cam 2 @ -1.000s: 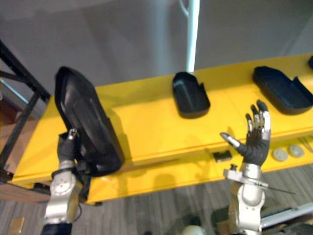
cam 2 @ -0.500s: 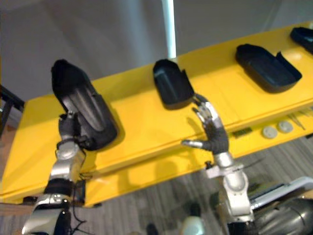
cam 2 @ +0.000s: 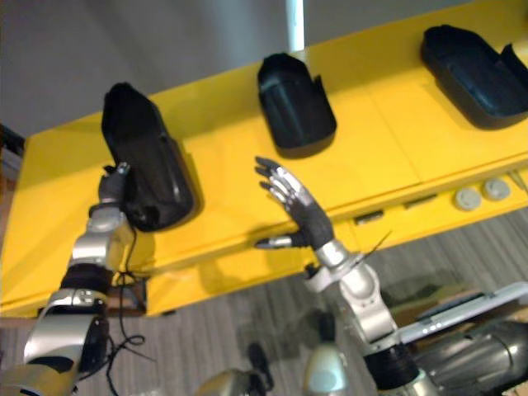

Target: Walk over and take plastic housings, then place them on the shelf

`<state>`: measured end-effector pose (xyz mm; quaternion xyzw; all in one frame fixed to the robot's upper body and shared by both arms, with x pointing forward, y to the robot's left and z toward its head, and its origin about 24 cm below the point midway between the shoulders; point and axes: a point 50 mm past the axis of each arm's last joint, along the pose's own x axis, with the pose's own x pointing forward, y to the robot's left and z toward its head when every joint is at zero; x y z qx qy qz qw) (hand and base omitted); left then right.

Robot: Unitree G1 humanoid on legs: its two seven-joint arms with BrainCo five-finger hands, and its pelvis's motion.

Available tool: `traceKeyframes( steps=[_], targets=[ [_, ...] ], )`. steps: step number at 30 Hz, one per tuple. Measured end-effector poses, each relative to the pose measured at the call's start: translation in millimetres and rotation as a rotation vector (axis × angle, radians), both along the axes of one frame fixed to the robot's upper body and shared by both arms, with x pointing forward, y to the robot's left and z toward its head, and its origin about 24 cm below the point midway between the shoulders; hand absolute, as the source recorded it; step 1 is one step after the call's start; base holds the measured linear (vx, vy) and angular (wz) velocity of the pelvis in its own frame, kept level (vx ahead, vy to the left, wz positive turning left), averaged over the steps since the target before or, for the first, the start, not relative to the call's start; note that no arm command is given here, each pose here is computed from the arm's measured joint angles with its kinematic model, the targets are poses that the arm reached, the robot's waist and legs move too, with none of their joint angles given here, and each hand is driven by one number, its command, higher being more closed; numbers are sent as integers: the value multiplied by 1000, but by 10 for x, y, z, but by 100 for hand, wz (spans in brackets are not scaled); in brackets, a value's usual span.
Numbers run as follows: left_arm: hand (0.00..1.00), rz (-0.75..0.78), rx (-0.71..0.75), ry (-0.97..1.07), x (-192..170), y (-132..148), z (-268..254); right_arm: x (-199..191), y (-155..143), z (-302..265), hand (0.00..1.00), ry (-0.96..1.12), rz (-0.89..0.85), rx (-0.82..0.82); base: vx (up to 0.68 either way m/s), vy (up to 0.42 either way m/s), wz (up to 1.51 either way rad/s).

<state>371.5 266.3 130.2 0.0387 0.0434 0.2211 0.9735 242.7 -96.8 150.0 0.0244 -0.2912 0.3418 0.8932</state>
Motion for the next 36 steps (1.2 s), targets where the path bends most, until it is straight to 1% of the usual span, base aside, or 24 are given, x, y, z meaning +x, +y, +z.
traceKeyframes(
  steps=[5, 6, 9, 13, 20, 28, 33, 36],
  targets=[
    [100, -20, 2, -23, 57, -26, 144, -39, 52, 72, 0, -21, 4, 27, -14, 0, -1],
    [0, -19, 3, -20, 58, -20, 154, -36, 54, 80, 0, -24, 3, 29, -27, 3, -13],
    [0, -4, 20, -24, 45, 54, 200, -45, 60, 105, 0, -32, 3, 37, -22, 5, -15],
    [0, 13, 21, -11, 39, 77, 193, -81, 61, 149, 0, -50, 6, 50, -20, 8, -11],
    [0, 62, -24, 4, 29, 121, 154, -111, 47, 61, 0, -1, -19, 82, -7, 13, -9],
    [0, 180, -65, 3, -7, 222, 160, -172, 12, -90, 0, 70, -44, 95, 7, 1, -4],
    [0, 251, -94, -4, -39, 295, 166, -219, -7, -124, 0, 92, -40, 116, 9, 0, -12],
    [0, 299, -85, -16, -41, 308, 207, -265, -18, -121, 0, 81, -34, 129, 1, -1, -3]
  ],
)
